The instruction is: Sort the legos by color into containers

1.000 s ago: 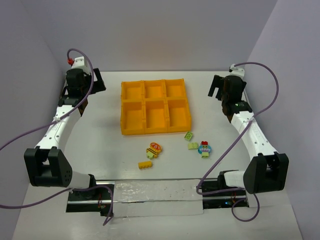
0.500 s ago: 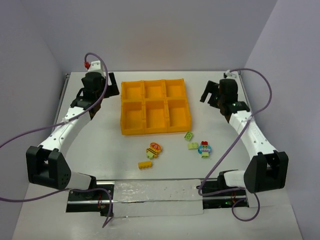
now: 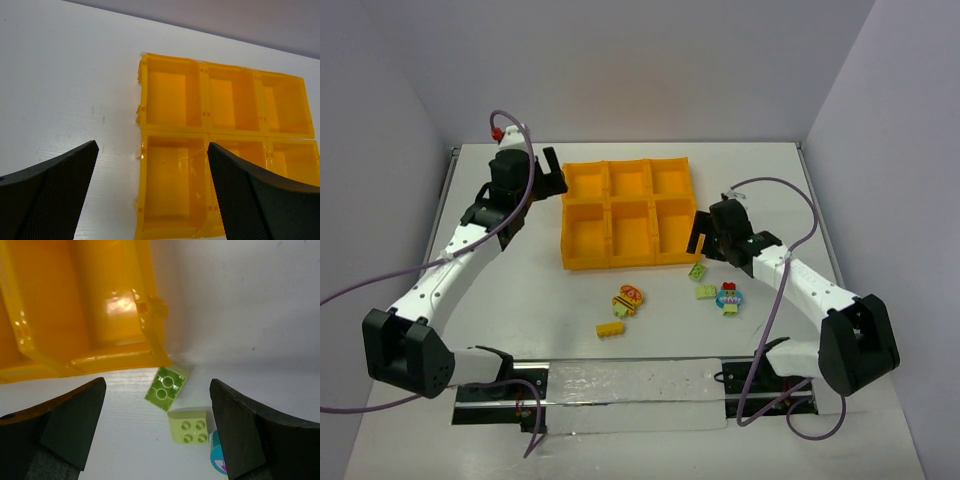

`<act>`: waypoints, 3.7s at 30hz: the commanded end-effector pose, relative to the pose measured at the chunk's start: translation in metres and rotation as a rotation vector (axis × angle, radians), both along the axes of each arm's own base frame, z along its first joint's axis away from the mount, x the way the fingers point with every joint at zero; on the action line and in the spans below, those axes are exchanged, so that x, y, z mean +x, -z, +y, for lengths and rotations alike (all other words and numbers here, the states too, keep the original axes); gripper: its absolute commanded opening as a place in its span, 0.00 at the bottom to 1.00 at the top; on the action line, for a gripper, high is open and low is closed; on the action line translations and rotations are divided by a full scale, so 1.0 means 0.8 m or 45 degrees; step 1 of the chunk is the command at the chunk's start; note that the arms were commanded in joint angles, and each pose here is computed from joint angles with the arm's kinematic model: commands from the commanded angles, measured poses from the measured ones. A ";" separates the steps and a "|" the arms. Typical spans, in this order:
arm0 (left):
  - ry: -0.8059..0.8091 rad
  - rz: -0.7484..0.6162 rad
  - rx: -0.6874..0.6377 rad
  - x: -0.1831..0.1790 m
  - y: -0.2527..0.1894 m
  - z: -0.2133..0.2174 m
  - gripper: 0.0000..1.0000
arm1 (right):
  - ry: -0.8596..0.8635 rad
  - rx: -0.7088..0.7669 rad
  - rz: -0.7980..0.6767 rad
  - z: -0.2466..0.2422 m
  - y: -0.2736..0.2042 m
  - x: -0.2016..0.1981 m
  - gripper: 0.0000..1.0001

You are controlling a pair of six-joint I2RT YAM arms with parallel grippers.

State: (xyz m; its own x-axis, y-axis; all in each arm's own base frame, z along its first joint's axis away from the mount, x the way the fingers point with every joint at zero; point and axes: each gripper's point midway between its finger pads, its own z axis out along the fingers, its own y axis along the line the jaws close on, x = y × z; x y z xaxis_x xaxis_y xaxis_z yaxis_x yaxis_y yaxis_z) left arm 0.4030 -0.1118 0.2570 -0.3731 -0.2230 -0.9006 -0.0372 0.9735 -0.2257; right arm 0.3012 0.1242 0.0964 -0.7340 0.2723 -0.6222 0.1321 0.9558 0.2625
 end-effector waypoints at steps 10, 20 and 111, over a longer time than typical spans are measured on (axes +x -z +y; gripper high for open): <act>0.011 -0.019 0.005 0.002 -0.008 -0.005 0.99 | 0.068 -0.008 0.064 0.020 0.041 -0.007 0.88; 0.020 -0.011 0.016 0.007 -0.004 -0.008 0.99 | 0.052 -0.053 0.141 0.023 0.069 -0.012 0.77; 0.038 -0.005 0.002 0.000 -0.012 -0.009 0.99 | -0.242 -0.006 -0.297 0.109 -0.125 0.062 0.42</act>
State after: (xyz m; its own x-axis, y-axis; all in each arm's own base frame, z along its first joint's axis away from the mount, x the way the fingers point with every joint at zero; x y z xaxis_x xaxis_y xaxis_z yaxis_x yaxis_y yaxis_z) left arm 0.4028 -0.1119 0.2422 -0.4142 -0.1845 -0.8913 -0.0367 0.9818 -0.1862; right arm 0.3241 0.1995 0.1637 -0.6698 0.0855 -0.7376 -0.0822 0.9787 0.1881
